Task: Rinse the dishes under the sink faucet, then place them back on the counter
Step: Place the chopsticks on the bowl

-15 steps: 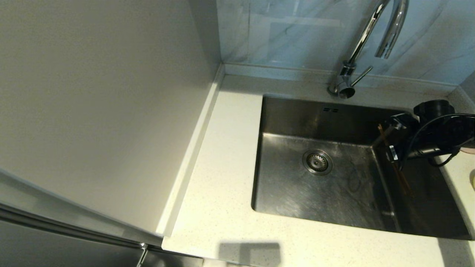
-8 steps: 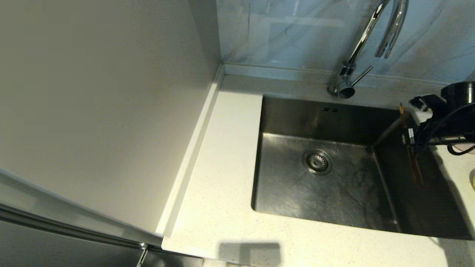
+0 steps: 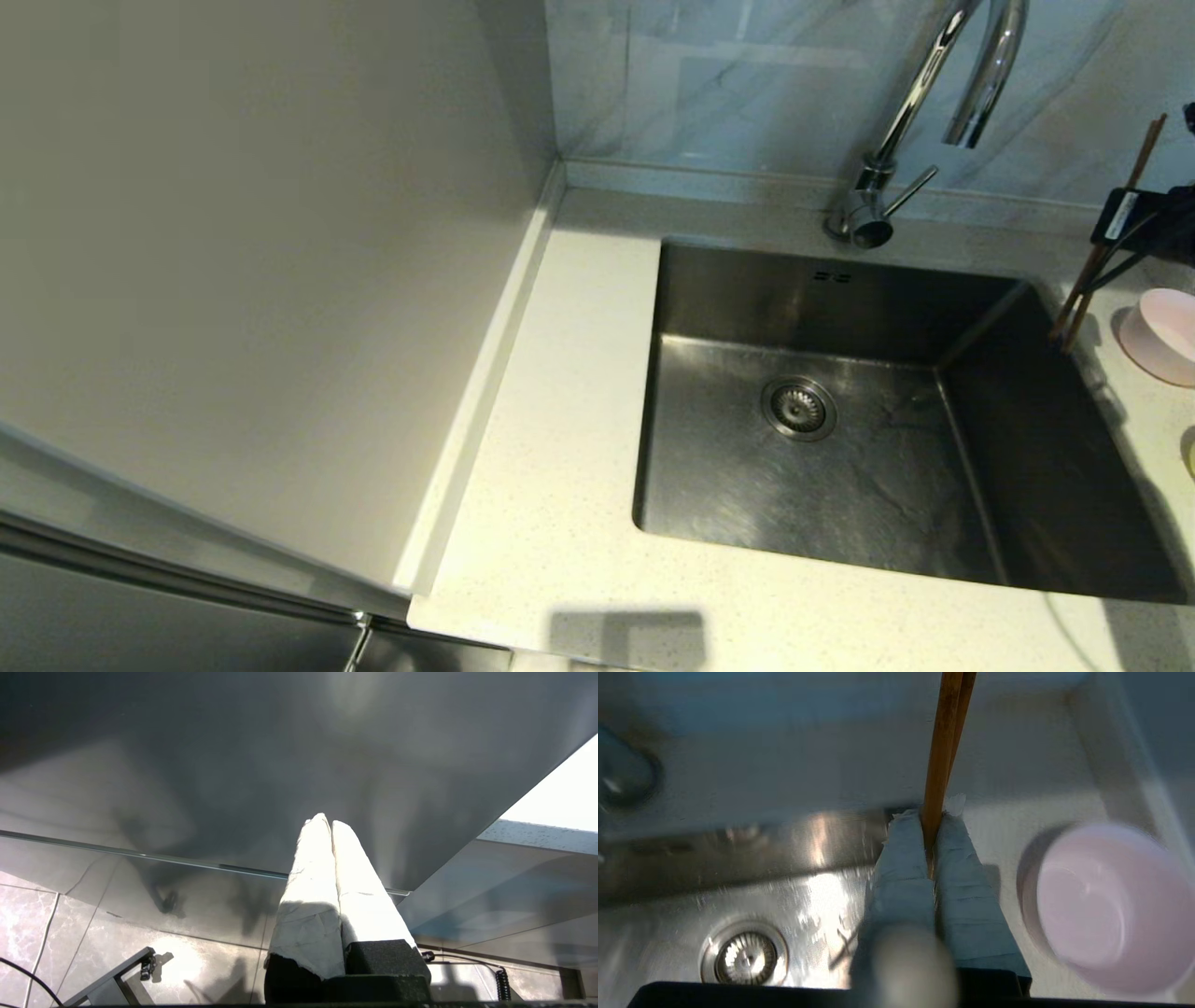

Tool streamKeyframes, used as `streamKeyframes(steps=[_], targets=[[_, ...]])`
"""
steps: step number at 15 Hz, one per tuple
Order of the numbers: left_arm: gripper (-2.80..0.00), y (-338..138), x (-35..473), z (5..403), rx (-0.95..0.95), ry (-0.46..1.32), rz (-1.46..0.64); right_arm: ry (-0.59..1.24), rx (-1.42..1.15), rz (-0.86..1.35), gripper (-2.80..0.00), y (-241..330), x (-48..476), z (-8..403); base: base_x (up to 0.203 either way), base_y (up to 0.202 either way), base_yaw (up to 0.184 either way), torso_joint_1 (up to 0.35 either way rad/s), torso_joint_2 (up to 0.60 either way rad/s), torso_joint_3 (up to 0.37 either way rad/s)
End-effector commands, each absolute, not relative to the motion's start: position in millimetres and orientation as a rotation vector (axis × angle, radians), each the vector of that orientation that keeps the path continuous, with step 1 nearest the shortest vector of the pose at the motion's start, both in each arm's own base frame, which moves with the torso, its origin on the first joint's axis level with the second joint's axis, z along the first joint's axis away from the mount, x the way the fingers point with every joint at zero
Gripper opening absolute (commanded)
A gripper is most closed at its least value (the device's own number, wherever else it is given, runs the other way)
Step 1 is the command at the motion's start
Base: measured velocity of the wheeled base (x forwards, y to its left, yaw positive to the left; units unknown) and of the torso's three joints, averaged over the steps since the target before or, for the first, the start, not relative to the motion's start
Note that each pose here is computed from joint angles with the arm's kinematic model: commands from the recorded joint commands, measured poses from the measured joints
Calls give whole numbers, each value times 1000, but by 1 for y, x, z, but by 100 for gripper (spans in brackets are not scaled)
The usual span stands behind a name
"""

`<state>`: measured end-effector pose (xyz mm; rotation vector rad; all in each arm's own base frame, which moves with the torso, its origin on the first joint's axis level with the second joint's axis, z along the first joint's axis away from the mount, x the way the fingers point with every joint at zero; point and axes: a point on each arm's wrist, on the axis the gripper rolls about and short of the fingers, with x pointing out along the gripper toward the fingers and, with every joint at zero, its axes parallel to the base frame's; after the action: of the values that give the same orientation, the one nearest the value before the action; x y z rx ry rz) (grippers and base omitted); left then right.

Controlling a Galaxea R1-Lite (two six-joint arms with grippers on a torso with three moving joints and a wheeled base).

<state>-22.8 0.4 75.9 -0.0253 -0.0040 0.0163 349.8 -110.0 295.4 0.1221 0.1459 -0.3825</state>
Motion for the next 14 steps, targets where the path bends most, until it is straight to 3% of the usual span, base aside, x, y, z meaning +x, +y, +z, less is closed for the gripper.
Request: streamKeyframes(steps=[1, 4, 8, 12, 14], targets=[[-280, 0, -23, 76, -26, -8, 17, 222, 130, -388, -280, -107, 342, 275, 0, 0, 0, 0, 0, 0], [-280, 0, -23, 76, -26, -8, 17, 248, 123, -388, -280, -107, 340, 260, 0, 0, 0, 0, 0, 0], [-280, 0, -23, 76, -26, -8, 17, 1, 91, -380, -280, -106, 337, 326, 0, 0, 0, 0, 0, 0], [-280, 0, -23, 76, -26, -8, 17, 213, 30, -363, -280, -105, 325, 265, 0, 0, 0, 0, 0, 0], [-280, 0, -23, 76, -26, -8, 17, 270, -72, -313, -280, -111, 314, 266, 0, 0, 0, 0, 0, 0]])
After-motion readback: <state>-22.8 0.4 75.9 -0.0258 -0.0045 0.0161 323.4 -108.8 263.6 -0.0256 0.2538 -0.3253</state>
